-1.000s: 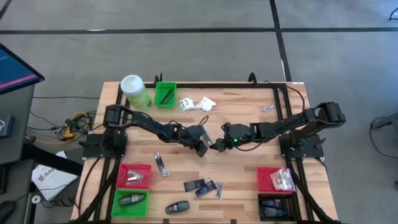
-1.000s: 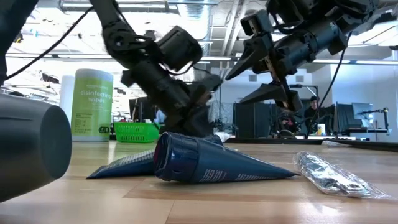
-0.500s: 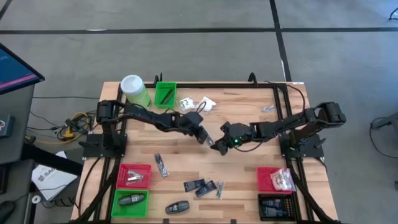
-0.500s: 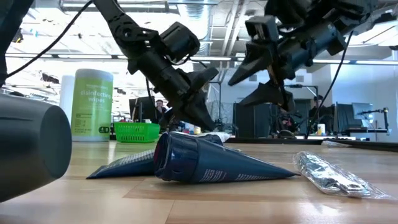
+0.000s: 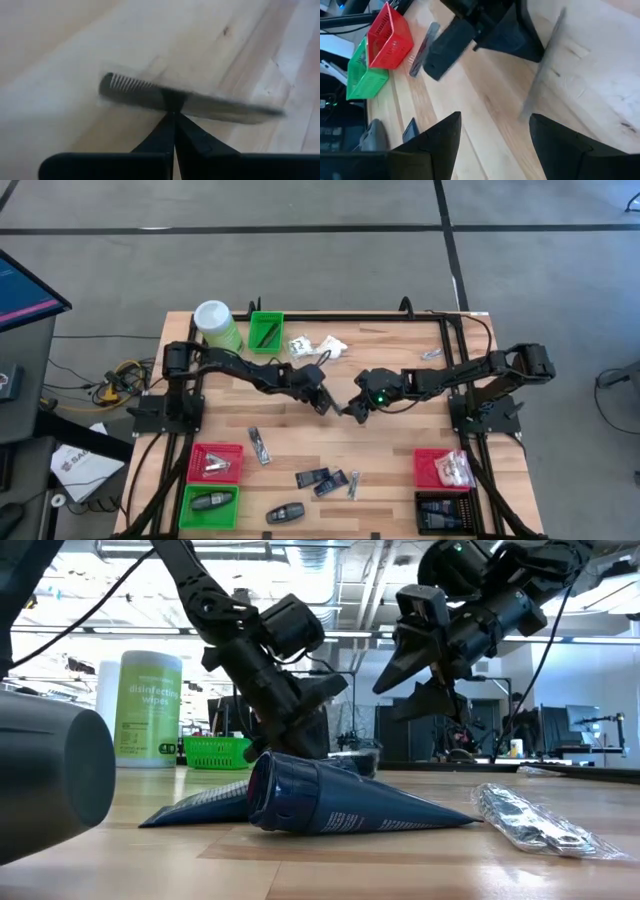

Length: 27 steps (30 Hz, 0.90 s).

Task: Pick & Place Travel size toiletries
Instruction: Put the black comb into the top green bin

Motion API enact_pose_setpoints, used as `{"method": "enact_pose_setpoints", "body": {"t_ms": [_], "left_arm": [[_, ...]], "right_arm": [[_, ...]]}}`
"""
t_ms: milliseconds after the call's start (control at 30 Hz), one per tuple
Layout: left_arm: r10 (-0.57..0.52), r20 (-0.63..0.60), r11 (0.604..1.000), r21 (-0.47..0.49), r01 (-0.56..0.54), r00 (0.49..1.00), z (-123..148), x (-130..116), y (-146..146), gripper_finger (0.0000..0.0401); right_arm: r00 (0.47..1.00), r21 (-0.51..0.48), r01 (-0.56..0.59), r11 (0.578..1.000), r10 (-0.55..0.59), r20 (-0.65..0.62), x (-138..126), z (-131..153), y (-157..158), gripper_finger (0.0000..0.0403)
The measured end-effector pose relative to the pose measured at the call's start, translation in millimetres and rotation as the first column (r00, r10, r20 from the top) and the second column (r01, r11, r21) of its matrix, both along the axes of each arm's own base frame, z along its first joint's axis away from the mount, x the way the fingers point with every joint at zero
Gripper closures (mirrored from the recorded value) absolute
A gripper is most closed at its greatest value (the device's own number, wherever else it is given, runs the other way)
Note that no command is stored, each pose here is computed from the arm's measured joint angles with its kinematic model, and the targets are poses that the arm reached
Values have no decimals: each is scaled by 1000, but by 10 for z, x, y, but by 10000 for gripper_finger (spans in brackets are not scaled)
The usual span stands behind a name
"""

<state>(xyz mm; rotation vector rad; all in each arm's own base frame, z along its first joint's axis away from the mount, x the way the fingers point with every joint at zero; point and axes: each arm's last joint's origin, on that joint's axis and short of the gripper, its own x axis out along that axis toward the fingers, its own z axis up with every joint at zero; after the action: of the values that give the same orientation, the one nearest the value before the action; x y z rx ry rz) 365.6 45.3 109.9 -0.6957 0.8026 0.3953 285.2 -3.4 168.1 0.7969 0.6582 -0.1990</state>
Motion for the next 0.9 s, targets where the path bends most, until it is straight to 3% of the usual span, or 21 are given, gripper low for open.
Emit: {"method": "enact_pose_setpoints", "body": {"t_ms": [233,700,900], "left_arm": [[-11,14,1000,-6,11,1000,-20,41,-220,400],[-96,27,989,-112,98,995,-22,50,-601,400],[-128,79,987,-88,135,989,170,30,-672,400]], "right_arm": [[1000,10,-11,1000,11,-4,-3,-3,4,177],[1000,-3,-6,1000,6,2,-1,1,-42,177],[1000,-2,-7,1000,7,2,-1,0,-42,177]]}}
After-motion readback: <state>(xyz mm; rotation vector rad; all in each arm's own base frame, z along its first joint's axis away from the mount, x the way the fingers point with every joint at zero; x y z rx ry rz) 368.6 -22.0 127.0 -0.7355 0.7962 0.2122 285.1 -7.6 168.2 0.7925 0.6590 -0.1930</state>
